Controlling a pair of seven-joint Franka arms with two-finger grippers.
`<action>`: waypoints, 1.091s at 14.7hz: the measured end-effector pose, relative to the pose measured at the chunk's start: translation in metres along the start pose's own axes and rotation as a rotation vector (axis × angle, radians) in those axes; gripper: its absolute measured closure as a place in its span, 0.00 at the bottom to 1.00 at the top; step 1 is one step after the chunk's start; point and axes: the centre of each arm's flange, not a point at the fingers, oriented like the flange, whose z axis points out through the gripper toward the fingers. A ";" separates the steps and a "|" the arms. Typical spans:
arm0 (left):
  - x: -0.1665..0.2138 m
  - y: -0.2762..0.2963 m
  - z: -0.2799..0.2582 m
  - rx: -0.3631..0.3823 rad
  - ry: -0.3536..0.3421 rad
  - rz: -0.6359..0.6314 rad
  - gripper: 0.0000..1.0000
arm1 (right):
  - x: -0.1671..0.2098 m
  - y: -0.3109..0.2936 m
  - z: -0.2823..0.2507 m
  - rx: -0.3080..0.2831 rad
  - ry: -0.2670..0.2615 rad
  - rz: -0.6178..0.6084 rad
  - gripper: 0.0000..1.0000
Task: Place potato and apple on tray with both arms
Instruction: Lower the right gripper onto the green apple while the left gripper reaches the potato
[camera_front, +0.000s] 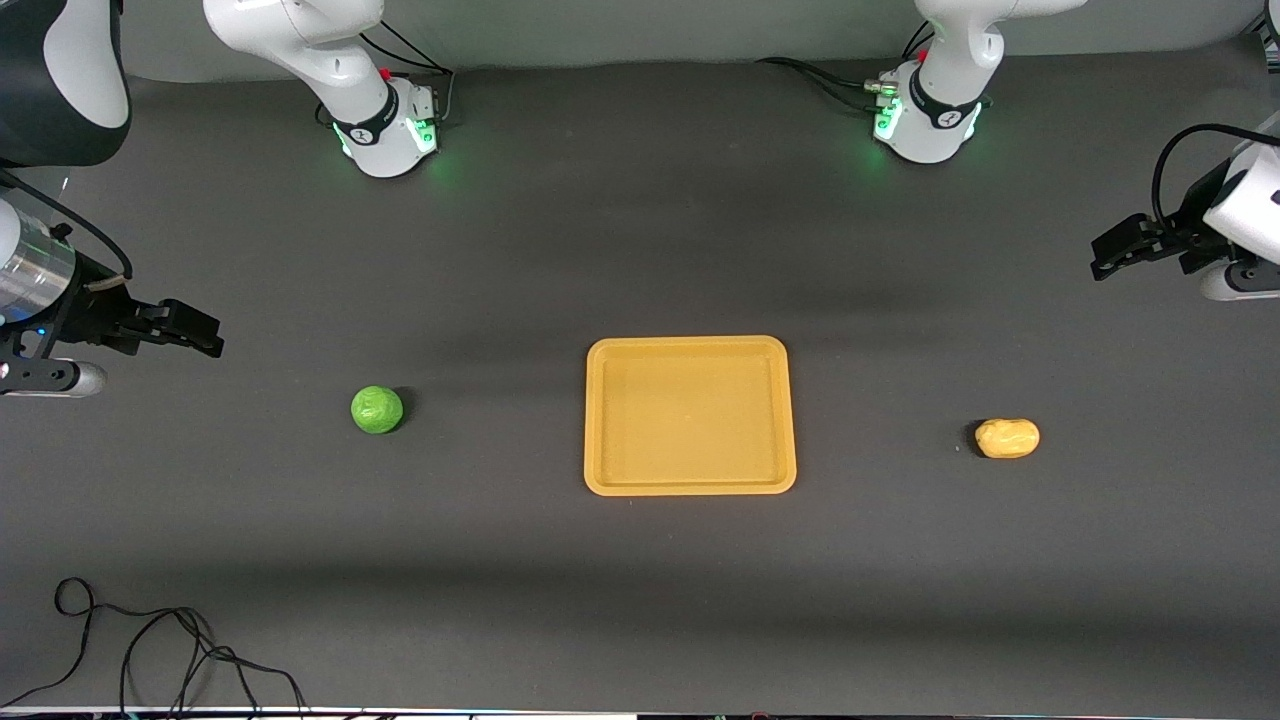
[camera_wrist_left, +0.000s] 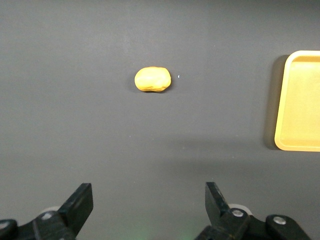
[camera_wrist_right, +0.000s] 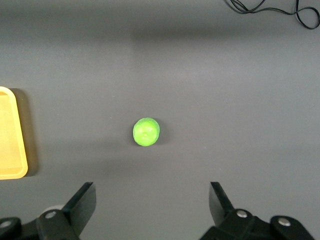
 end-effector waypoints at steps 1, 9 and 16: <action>0.000 0.000 0.001 0.000 -0.001 0.000 0.00 | 0.000 0.000 0.000 0.000 -0.002 0.000 0.00; 0.023 0.000 0.024 -0.005 0.016 -0.002 0.00 | 0.000 0.017 0.001 0.006 -0.006 0.028 0.00; 0.114 -0.013 0.122 -0.017 -0.062 -0.079 0.00 | 0.004 0.050 0.009 0.037 -0.024 0.007 0.00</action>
